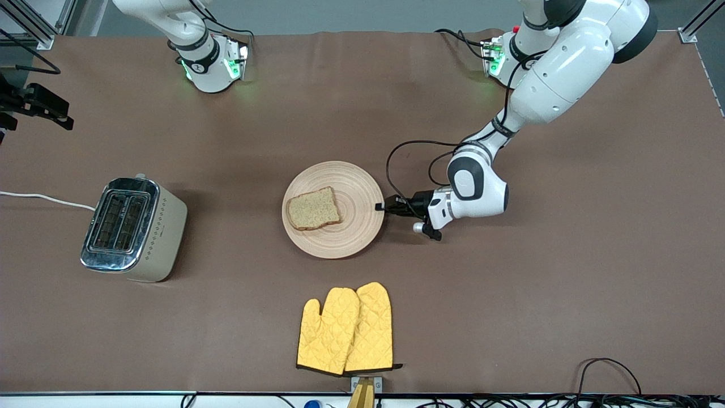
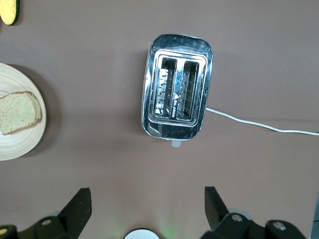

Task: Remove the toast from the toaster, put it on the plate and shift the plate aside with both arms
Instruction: 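Lower the left gripper to the plate rim and grip it, then drag the plate with the left gripper away from the toaster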

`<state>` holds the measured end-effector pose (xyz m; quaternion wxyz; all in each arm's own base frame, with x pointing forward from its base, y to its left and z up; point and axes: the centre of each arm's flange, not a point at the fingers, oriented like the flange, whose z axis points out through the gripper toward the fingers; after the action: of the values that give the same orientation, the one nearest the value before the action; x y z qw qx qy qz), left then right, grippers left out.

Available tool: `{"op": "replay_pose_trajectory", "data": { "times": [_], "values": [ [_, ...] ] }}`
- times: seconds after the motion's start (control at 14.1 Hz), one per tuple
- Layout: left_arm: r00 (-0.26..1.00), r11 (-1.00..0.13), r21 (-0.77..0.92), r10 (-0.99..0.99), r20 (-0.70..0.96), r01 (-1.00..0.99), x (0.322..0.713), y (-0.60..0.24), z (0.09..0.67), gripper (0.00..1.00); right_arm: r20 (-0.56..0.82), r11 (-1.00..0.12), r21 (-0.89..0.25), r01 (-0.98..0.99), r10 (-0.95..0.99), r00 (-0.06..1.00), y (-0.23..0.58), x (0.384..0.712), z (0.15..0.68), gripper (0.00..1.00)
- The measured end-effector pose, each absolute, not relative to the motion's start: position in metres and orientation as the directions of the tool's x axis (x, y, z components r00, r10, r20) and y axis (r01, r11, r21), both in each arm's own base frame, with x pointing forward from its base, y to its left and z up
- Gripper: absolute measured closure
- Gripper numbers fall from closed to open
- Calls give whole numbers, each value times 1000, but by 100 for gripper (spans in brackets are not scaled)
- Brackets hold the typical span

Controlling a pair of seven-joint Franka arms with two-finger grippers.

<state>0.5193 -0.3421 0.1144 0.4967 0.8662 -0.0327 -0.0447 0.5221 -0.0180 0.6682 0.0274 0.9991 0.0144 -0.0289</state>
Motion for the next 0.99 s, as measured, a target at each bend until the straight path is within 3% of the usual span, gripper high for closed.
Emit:
{"op": "replay_pose_trajectory", "data": {
  "times": [0.14, 0.64, 0.99],
  "values": [
    [994, -498, 867, -102, -44, -13, 520, -344, 116, 90, -58, -998, 54, 31, 27, 998, -18, 522, 668, 0],
    [995, -493, 869, -101, -23, -30, 525, -346, 122, 91, -59, -998, 54, 31, 28, 998, -18, 522, 668, 0],
    [999, -478, 877, -31, 28, -39, 560, -332, 183, 91, -59, -998, 54, 31, 28, 998, -18, 522, 668, 0]
  ]
}}
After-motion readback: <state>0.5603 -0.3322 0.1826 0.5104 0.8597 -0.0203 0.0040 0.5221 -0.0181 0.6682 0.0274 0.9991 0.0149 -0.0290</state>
